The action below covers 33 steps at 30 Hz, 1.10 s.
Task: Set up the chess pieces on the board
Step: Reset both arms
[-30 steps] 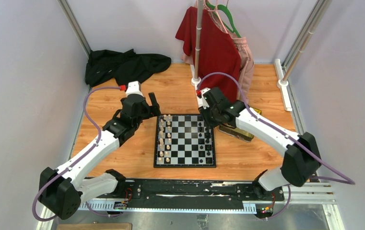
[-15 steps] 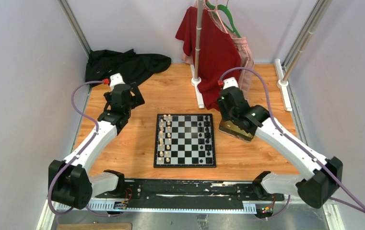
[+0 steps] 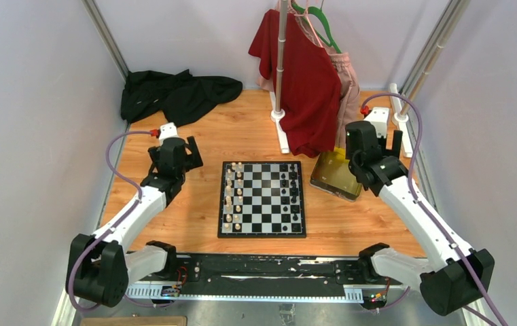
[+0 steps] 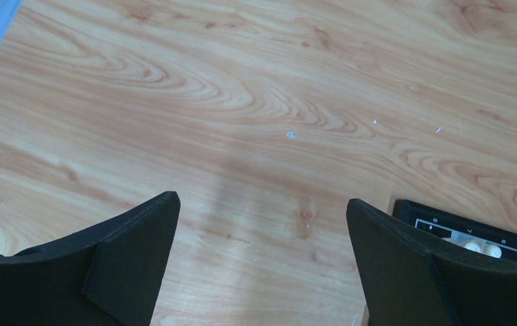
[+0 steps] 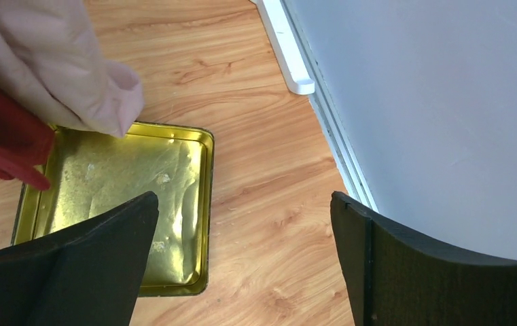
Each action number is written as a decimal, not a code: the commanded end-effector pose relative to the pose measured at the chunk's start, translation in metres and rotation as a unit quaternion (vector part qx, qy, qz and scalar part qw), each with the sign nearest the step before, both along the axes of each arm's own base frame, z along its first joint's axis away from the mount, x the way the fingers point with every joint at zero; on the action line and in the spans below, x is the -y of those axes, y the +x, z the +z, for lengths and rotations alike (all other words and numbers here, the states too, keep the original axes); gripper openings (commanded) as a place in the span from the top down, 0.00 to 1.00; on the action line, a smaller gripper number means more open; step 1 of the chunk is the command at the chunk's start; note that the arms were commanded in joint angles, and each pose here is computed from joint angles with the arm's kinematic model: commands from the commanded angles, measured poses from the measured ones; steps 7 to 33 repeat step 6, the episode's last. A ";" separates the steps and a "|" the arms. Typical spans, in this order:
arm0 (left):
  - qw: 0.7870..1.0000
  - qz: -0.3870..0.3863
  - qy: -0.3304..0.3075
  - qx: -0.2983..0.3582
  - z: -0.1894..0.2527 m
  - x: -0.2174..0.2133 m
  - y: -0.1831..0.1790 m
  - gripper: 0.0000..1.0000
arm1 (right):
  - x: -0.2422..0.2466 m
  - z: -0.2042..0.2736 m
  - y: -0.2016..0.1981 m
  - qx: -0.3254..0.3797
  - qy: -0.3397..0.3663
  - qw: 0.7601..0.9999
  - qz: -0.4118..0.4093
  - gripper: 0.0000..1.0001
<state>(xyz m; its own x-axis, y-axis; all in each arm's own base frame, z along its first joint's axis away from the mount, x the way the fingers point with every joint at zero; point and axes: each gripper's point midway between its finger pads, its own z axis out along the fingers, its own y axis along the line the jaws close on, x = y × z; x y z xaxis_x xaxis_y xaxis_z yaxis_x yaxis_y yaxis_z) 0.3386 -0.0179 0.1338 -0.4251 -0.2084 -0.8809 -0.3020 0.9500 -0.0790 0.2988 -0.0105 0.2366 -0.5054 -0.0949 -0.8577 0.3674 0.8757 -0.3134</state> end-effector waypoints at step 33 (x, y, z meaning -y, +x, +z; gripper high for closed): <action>0.999 0.009 -0.001 0.036 0.015 -0.006 -0.001 0.00 | 0.008 -0.012 -0.001 0.023 0.018 0.998 -0.047 0.00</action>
